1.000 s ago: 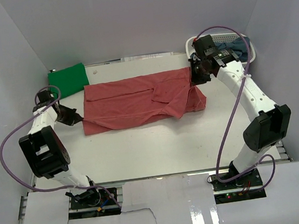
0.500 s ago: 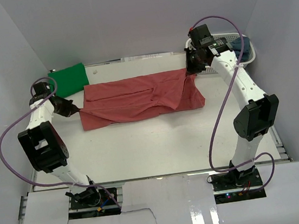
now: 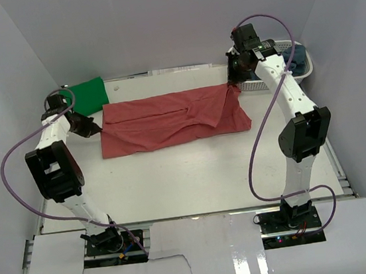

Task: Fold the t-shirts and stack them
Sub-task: Fold the other side of the tshirt into a rectangle

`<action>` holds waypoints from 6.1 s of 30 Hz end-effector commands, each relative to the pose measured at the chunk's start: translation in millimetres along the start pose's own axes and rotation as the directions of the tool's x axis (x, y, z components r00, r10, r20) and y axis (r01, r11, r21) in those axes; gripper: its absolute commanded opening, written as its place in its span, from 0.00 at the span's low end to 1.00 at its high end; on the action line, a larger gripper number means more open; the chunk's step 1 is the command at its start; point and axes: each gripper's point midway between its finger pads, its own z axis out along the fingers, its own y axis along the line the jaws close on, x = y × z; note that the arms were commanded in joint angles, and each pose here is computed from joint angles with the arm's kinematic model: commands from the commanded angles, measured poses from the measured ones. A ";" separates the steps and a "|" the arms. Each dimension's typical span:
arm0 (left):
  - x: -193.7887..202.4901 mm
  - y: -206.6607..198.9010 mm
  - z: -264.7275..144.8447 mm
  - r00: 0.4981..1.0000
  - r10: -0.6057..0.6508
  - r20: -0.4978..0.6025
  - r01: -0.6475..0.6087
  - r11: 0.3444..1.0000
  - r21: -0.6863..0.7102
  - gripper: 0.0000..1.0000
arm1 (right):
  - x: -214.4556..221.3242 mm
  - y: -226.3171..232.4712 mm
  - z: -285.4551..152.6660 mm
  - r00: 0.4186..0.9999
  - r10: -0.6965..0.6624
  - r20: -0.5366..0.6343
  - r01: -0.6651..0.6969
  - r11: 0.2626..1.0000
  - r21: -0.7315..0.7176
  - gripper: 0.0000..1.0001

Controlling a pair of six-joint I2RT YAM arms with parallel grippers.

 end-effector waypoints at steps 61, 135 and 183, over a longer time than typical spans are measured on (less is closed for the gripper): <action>-42.5 -25.0 -2.5 0.997 -0.035 0.072 0.033 0.999 0.028 0.00 | -52.2 -27.1 31.8 0.994 0.028 0.106 -0.021 0.997 -0.072 0.08; -57.0 -69.3 -46.1 0.960 0.128 0.247 -0.185 0.958 0.220 0.63 | 12.1 -23.1 71.1 0.998 0.044 0.035 -0.038 0.987 -0.156 0.62; 20.9 44.6 11.2 0.956 0.287 0.064 -0.282 0.956 -0.084 0.61 | 147.2 -111.6 124.3 0.961 0.028 -0.274 0.020 0.985 0.173 0.48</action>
